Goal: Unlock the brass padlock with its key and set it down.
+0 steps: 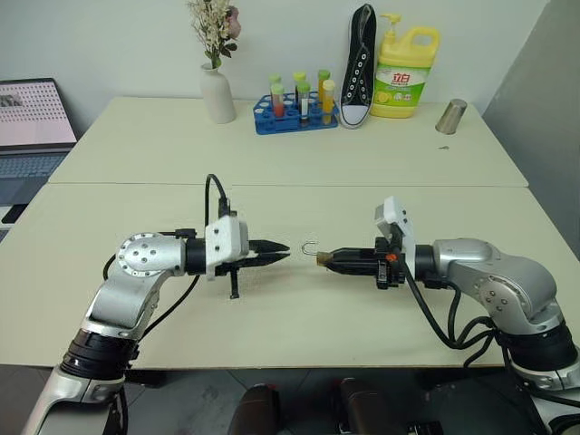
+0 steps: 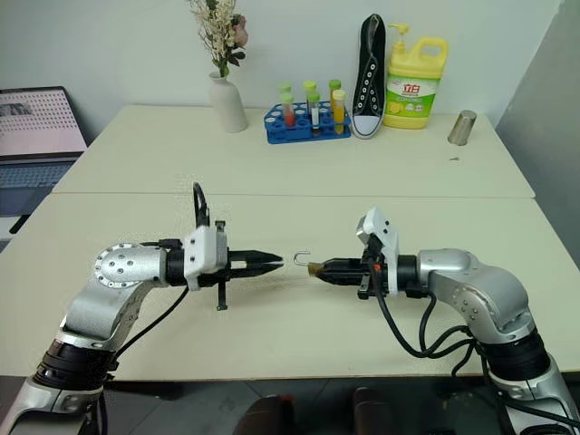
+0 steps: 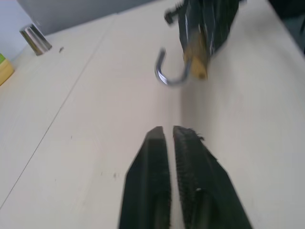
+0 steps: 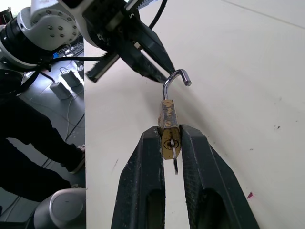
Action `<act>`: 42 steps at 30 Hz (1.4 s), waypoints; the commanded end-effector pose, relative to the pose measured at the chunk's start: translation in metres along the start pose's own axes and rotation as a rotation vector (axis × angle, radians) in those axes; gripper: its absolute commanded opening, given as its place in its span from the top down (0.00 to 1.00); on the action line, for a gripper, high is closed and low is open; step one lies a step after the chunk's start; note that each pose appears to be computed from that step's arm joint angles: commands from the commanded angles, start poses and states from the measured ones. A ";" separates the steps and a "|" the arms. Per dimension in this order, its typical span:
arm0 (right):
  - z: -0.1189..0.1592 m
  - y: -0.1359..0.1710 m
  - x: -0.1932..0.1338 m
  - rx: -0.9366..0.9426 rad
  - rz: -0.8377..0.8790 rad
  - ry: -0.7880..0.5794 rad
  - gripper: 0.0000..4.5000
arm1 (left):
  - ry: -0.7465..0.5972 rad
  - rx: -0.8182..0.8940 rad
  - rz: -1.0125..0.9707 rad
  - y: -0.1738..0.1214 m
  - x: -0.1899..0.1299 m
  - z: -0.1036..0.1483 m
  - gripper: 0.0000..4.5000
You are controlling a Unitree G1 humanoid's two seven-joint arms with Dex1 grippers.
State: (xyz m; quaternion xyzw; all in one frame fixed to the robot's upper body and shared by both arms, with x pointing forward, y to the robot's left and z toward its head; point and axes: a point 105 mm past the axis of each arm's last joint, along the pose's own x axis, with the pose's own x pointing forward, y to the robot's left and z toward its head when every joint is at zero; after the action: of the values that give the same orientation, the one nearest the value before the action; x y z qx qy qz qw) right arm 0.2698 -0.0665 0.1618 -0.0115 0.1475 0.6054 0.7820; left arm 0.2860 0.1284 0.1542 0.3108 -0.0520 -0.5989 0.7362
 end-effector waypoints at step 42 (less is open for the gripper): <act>-0.084 -0.041 -0.003 0.183 -0.292 0.327 0.01 | 0.112 -0.098 -0.134 -0.030 -0.009 -0.009 0.00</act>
State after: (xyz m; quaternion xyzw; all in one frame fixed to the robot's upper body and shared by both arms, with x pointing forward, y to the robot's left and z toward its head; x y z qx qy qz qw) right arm 0.2851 -0.0778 0.0862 -0.0207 0.3140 0.4984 0.8078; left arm 0.2615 0.1402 0.1247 0.3003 0.0473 -0.6335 0.7116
